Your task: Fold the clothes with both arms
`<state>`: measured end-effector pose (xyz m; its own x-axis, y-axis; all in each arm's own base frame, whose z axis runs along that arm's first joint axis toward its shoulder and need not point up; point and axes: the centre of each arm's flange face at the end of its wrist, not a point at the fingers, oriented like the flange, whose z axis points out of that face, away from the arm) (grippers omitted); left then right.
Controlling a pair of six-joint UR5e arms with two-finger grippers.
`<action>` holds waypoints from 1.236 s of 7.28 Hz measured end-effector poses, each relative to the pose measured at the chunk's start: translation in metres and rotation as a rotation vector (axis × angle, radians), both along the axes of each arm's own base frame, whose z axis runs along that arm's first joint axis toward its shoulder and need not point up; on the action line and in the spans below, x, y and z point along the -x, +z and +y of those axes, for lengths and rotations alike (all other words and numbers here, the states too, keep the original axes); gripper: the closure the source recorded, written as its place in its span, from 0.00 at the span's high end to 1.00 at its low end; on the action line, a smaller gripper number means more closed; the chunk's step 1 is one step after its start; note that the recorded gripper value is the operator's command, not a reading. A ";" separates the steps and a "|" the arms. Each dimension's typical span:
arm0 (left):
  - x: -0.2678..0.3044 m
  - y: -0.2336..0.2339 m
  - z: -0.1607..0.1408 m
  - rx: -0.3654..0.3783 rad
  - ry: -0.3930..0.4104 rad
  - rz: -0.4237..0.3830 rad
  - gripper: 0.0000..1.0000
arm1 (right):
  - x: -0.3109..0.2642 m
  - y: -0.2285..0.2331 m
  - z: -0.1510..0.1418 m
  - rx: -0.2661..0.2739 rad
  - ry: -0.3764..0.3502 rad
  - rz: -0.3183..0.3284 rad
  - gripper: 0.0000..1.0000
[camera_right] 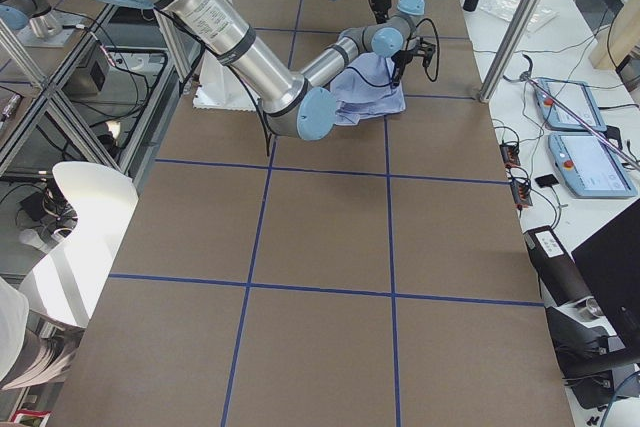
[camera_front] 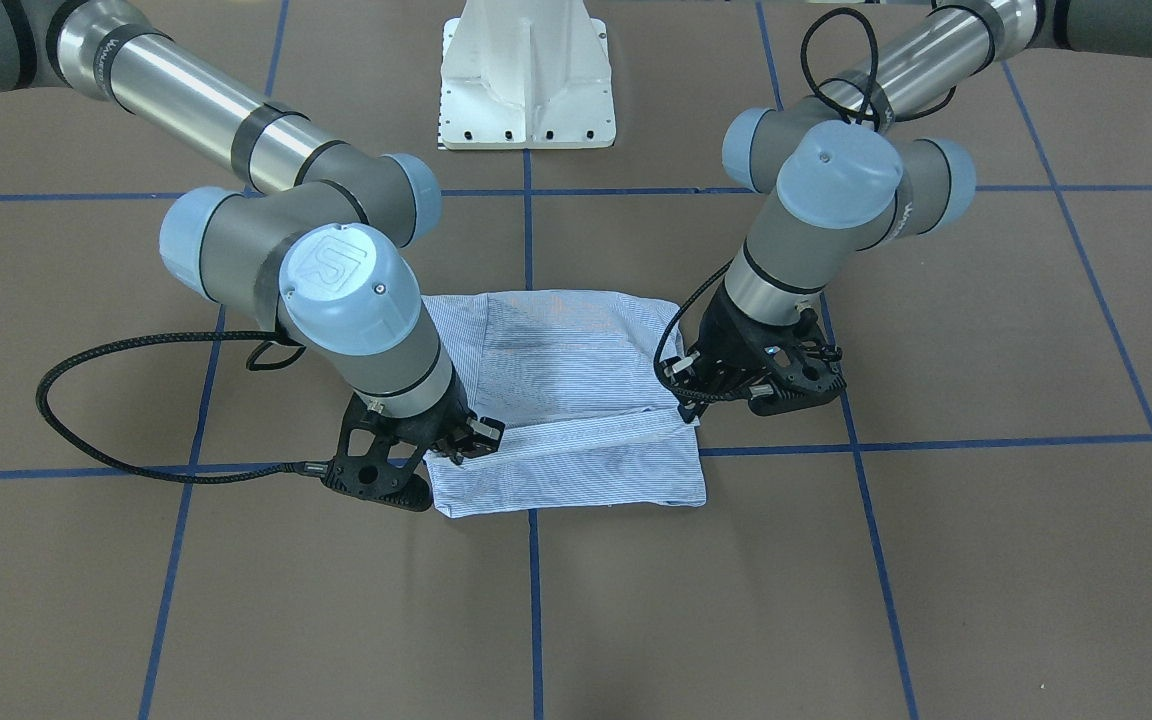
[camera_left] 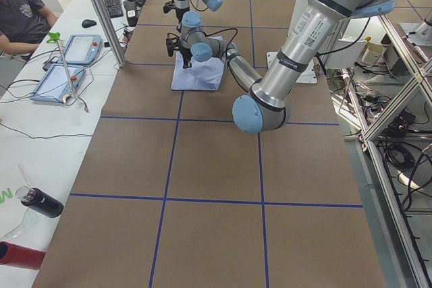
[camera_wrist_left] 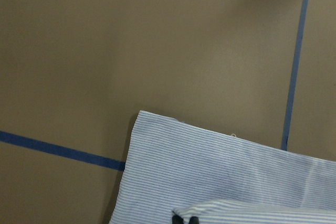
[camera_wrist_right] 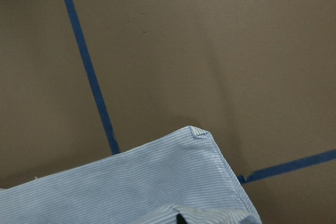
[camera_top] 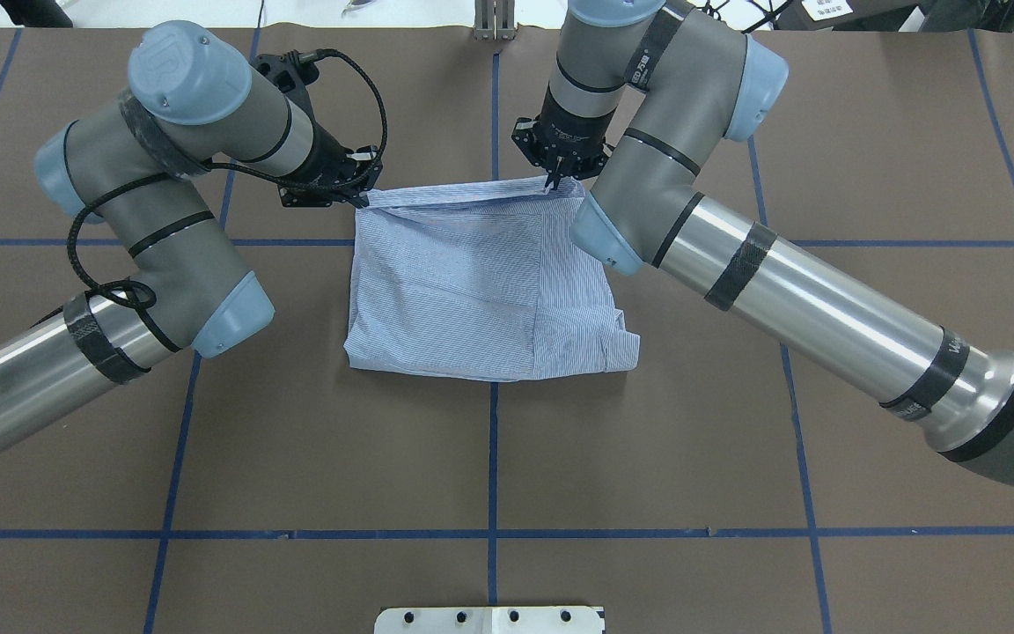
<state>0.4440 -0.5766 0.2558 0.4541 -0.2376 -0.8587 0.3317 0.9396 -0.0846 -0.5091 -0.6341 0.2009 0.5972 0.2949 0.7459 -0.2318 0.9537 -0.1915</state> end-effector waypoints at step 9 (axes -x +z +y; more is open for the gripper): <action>0.025 0.010 -0.027 -0.002 -0.052 -0.010 1.00 | 0.010 -0.014 0.000 -0.044 -0.012 -0.048 1.00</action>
